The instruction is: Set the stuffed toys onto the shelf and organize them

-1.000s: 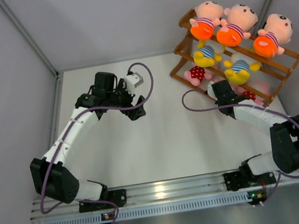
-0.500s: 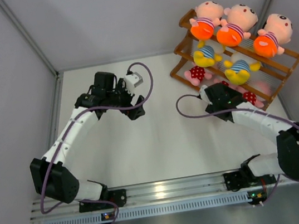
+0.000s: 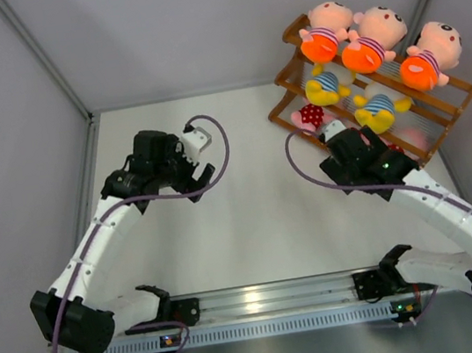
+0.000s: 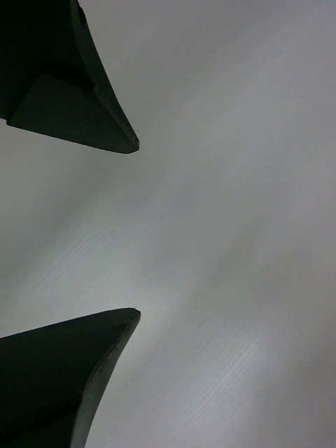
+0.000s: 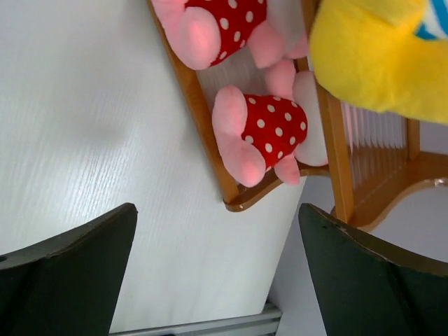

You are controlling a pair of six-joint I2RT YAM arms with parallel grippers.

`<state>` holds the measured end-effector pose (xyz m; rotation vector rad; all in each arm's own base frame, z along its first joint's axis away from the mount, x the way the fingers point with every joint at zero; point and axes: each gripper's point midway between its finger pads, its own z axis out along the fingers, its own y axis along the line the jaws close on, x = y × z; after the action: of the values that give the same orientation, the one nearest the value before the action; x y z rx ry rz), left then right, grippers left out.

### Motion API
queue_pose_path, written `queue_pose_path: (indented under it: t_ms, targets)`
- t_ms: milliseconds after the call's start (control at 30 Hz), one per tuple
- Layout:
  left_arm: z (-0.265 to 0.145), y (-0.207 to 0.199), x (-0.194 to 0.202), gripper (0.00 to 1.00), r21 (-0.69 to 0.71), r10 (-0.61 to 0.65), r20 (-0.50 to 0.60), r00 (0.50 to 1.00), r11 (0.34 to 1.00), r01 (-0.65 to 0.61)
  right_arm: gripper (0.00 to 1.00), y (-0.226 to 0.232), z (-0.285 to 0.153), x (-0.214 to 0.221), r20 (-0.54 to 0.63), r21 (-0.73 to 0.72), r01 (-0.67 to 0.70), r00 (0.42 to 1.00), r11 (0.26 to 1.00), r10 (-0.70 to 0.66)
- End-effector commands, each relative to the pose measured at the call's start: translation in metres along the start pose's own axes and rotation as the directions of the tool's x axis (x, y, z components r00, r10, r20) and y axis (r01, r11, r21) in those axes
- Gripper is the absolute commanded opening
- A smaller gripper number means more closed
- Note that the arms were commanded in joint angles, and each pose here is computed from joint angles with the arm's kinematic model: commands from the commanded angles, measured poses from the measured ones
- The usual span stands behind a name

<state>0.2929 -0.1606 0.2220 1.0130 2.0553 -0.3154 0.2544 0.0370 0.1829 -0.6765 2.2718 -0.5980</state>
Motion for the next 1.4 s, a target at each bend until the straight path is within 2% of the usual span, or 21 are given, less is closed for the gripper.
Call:
queue_pose_path:
  t_ms: [0,100,167,300,367,467,500,567,600,733,833,867,933,967,1100,1167,1200,1233,1267,1367]
  targets:
    - [-0.01,0.016,0.028,0.98,-0.113,0.006,-0.093,0.996,0.994,-0.017,0.99,-0.025,-0.04,-0.007,0.068,0.031,-0.216,0.975,0.976,0.214]
    - [-0.019,0.016,0.028,0.98,-0.116,-0.027,-0.107,0.994,0.993,0.014,0.99,-0.038,-0.069,-0.031,0.159,-0.055,-0.356,0.919,0.933,0.36]
    - [-0.026,0.013,0.023,0.98,-0.099,-0.038,-0.108,0.993,0.995,0.028,0.99,-0.036,-0.087,-0.052,0.205,-0.167,-0.38,0.889,0.91,0.409]
    - [-0.029,0.015,0.017,0.98,-0.108,-0.048,-0.098,0.994,0.993,0.037,0.99,-0.042,-0.108,-0.078,0.215,-0.256,-0.459,0.831,0.851,0.513]
    - [-0.03,0.015,0.016,0.98,-0.112,-0.058,-0.096,0.994,0.993,0.047,0.99,-0.051,-0.105,-0.082,0.184,-0.221,-0.491,0.827,0.842,0.531]
    - [-0.034,0.015,0.015,0.98,-0.12,-0.067,-0.09,0.994,0.991,0.056,0.99,-0.091,-0.109,-0.095,0.207,-0.196,-0.597,0.75,0.778,0.628]
    - [-0.036,0.015,0.017,0.98,-0.124,-0.065,-0.09,0.994,0.991,0.054,0.99,-0.123,-0.113,-0.097,0.249,-0.161,-0.668,0.685,0.726,0.685]
    - [-0.038,0.015,0.018,0.98,-0.131,-0.065,-0.09,0.994,0.99,0.053,1.0,-0.156,-0.125,-0.101,0.305,-0.161,-0.726,0.608,0.669,0.733]
    - [-0.038,0.015,0.018,0.98,-0.134,-0.066,-0.089,0.994,0.989,0.054,0.99,-0.18,-0.124,-0.09,0.32,-0.103,-0.773,0.571,0.626,0.756]
    - [-0.042,0.017,0.023,0.98,-0.159,-0.068,-0.093,0.993,0.986,0.052,0.99,-0.234,-0.111,-0.056,0.317,0.05,-0.854,0.505,0.518,0.803]
    - [-0.043,0.016,0.026,0.98,-0.159,-0.073,-0.094,0.993,0.986,0.058,0.99,-0.244,-0.112,-0.042,0.34,0.044,-0.897,0.428,0.441,0.837]
    - [-0.044,0.015,0.027,0.98,-0.159,-0.073,-0.093,0.993,0.986,0.057,0.99,-0.251,-0.107,-0.022,0.342,0.084,-0.921,0.386,0.381,0.857]
    - [-0.043,0.014,0.029,0.98,-0.155,-0.078,-0.096,0.992,0.986,0.063,0.99,-0.262,-0.119,-0.005,0.399,0.119,-0.94,0.341,0.32,0.851]
    - [-0.042,0.012,0.031,0.98,-0.149,-0.08,-0.099,0.992,0.987,0.065,0.99,-0.267,-0.117,0.012,0.402,0.171,-0.945,0.325,0.279,0.856]
    - [-0.035,0.004,0.038,0.98,-0.11,-0.101,-0.111,0.989,0.99,0.088,0.99,-0.268,-0.119,0.05,0.448,0.279,-0.941,0.305,0.193,0.84]
    - [-0.03,0.002,0.042,0.98,-0.095,-0.105,-0.12,0.987,0.991,0.094,1.0,-0.256,-0.107,0.076,0.425,0.347,-0.924,0.305,0.157,0.852]
    - [-0.029,0.003,0.044,0.98,-0.106,-0.119,-0.123,0.985,0.989,0.106,0.99,-0.251,-0.105,0.083,0.421,0.362,-0.919,0.309,0.154,0.853]
    - [-0.028,0.003,0.046,0.98,-0.112,-0.124,-0.125,0.984,0.988,0.11,0.99,-0.25,-0.115,0.084,0.464,0.361,-0.921,0.311,0.143,0.829]
    - [-0.026,0.005,0.05,0.98,-0.126,-0.132,-0.128,0.983,0.985,0.116,0.99,-0.238,-0.104,0.095,0.437,0.375,-0.915,0.316,0.149,0.842]
    - [-0.028,0.013,0.058,0.98,-0.188,-0.146,-0.134,0.98,0.975,0.12,0.99,-0.22,-0.106,0.107,0.46,0.384,-0.91,0.334,0.155,0.823]
